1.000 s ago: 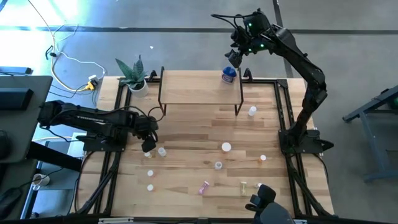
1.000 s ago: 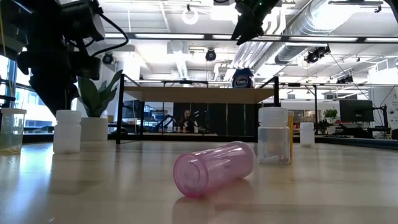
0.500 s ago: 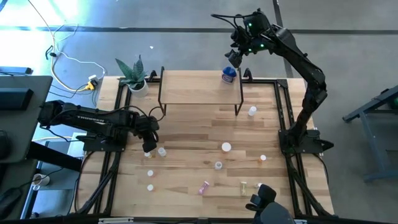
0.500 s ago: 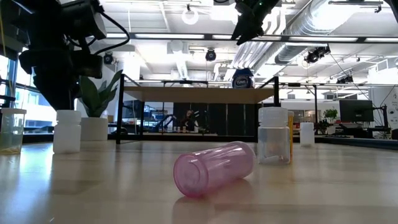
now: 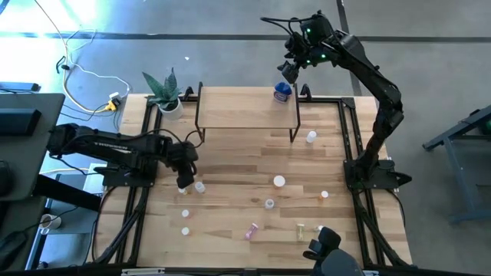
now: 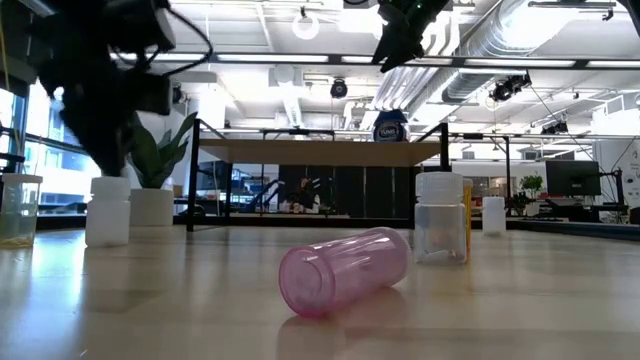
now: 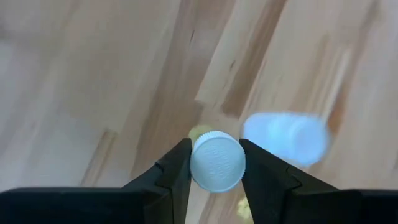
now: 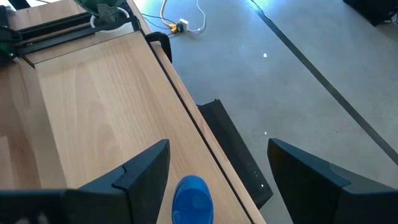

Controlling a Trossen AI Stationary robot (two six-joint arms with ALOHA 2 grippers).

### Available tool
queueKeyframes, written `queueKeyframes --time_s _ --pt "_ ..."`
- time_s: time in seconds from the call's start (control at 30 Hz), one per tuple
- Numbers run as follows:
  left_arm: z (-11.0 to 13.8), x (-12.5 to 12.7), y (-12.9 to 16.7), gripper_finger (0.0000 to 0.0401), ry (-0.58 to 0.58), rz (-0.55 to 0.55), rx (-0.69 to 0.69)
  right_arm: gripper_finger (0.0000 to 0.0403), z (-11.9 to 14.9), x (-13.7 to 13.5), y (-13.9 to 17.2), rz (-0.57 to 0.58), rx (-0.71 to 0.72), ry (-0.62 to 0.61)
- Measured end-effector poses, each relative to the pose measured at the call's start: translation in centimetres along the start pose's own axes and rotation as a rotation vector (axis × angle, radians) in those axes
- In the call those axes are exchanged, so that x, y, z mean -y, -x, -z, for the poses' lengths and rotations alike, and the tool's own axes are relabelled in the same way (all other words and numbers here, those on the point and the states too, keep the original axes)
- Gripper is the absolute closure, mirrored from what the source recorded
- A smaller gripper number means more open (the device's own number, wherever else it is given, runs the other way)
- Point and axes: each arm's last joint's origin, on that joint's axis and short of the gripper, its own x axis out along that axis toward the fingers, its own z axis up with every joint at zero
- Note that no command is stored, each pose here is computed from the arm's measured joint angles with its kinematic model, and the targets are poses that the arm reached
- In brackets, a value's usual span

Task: Pick and place medicine bottles onto shelf by color
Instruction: Put the small yellow pill bottle on the shelf

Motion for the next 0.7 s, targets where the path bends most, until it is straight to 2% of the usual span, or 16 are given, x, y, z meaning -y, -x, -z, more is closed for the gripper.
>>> queueKeyframes --time_s 0.43,0.6,0.7 --pt "-5.9 0.3 7.8 0.0287 -0.011 -0.029 0.220 0.0141 0.0 0.0 0.0 0.000 0.000 0.000" --pt "-8.2 -0.6 11.1 0.0286 -0.037 -0.103 0.354 0.0141 0.0 0.0 0.0 0.000 0.000 -0.001" --pt "-9.6 -1.7 12.8 0.0286 -0.050 -0.198 0.416 0.0141 0.0 0.0 0.0 0.000 0.000 -0.001"
